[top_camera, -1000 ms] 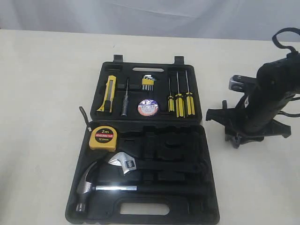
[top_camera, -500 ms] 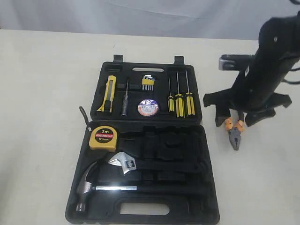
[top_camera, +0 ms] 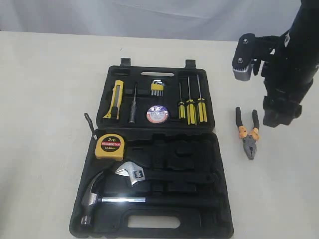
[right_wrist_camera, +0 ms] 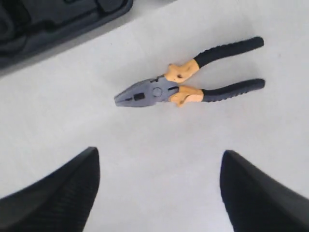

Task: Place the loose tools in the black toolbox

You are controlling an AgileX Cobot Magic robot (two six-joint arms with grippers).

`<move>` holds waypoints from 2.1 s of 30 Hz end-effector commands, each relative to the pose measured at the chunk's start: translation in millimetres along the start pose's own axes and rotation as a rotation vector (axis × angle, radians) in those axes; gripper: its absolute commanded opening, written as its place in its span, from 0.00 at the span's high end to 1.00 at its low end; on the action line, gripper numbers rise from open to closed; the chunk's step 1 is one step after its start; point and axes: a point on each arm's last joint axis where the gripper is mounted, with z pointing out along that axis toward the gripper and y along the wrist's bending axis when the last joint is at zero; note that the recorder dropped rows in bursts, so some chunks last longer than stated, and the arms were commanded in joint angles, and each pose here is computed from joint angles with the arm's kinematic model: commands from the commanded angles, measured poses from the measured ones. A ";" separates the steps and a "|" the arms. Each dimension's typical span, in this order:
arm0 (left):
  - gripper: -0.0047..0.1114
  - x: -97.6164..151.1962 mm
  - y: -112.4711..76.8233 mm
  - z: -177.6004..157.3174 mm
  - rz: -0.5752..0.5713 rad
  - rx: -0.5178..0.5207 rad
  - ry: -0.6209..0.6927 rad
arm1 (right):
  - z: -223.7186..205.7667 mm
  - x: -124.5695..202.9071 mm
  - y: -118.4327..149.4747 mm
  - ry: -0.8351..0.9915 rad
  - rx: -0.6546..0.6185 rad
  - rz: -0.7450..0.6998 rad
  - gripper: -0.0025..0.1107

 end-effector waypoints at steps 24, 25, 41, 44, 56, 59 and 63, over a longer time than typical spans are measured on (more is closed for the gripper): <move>0.96 -1.2 -0.7 -0.2 -0.007 0.007 0.003 | 50.0 -1.3 16.9 0.130 0.050 -0.987 0.39; 0.96 -1.2 -0.7 -0.2 -0.007 0.007 0.003 | 51.4 -3.4 20.7 0.129 0.074 -1.035 0.39; 0.96 -1.2 -0.7 -0.2 -0.007 0.007 0.003 | 84.6 -1.6 42.9 0.183 0.142 -1.397 0.42; 0.96 -1.2 -0.7 -0.2 -0.007 0.007 0.003 | 89.1 -4.2 43.1 0.169 0.142 -1.395 0.42; 0.96 -1.2 -0.7 -0.2 -0.007 0.007 0.003 | 118.1 -16.0 40.8 0.122 0.152 -1.425 0.42; 0.96 -1.2 -0.7 -0.2 -0.007 0.007 0.003 | 122.9 -16.3 40.8 0.127 0.141 -1.439 0.42; 0.96 -1.2 -0.7 -0.2 -0.007 0.007 0.003 | 129.2 -17.6 40.1 0.132 0.139 -1.470 0.44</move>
